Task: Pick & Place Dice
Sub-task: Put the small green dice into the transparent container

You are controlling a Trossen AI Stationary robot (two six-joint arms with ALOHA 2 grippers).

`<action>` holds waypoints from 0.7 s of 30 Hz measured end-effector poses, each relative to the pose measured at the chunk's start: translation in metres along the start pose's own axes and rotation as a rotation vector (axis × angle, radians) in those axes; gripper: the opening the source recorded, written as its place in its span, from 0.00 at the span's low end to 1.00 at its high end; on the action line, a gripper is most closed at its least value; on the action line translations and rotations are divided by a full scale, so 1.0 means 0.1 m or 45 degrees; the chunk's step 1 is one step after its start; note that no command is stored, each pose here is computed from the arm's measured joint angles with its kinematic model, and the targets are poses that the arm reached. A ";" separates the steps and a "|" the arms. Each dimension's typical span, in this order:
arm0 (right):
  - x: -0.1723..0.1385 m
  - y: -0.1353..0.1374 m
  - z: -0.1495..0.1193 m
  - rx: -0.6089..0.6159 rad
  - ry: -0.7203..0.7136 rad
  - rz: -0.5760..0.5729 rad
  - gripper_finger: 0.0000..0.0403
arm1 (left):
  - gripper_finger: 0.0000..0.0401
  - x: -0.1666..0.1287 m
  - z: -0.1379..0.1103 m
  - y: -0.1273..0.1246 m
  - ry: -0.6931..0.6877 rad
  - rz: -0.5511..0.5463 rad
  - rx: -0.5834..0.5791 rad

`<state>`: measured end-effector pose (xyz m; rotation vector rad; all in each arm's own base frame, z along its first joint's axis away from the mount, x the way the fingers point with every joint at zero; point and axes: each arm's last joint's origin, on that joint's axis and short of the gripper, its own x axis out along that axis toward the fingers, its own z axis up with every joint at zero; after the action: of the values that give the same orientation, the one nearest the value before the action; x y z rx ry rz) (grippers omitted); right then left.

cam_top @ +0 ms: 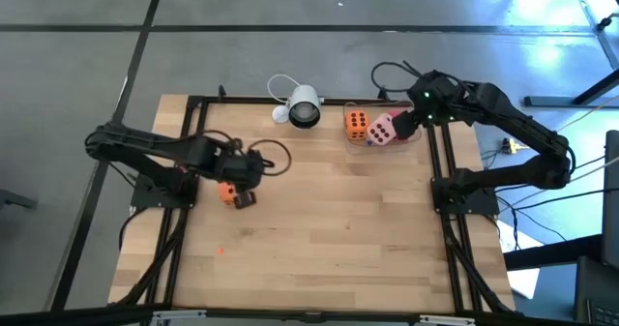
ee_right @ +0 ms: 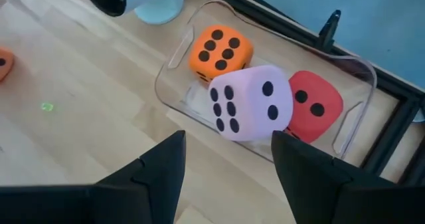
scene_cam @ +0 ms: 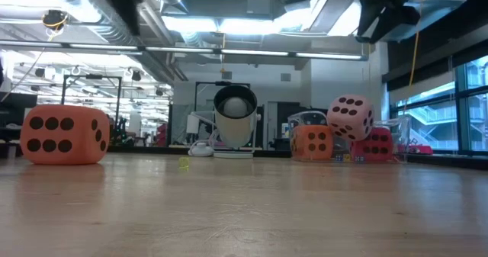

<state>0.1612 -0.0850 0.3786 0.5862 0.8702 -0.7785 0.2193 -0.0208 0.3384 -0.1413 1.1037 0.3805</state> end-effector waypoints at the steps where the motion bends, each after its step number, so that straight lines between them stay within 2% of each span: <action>1: 0.00 0.01 -0.01 0.004 -0.005 -0.007 0.55 | 0.32 0.05 0.04 -0.04 -0.031 -0.001 0.024; 4: -0.01 0.03 -0.02 0.026 -0.024 -0.030 0.55 | 0.32 0.25 0.13 -0.08 -0.068 0.002 0.071; 8: -0.09 0.07 -0.07 0.031 -0.054 0.009 0.55 | 0.32 0.58 0.21 -0.02 0.005 -0.009 0.055; 13: -0.27 0.09 -0.20 0.035 -0.117 0.085 0.55 | 0.32 0.93 0.30 0.01 0.089 -0.137 0.077; 18: -0.42 0.05 -0.29 0.045 -0.211 0.079 0.55 | 0.32 1.28 0.42 0.01 0.122 -0.234 0.149; 21: -0.47 0.03 -0.31 0.040 -0.243 0.078 0.55 | 0.32 1.53 0.43 0.00 0.215 -0.320 0.143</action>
<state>0.1305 -0.0438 0.4018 0.5538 0.6629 -0.7802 0.3158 0.0268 0.2219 -0.2130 1.2544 0.0821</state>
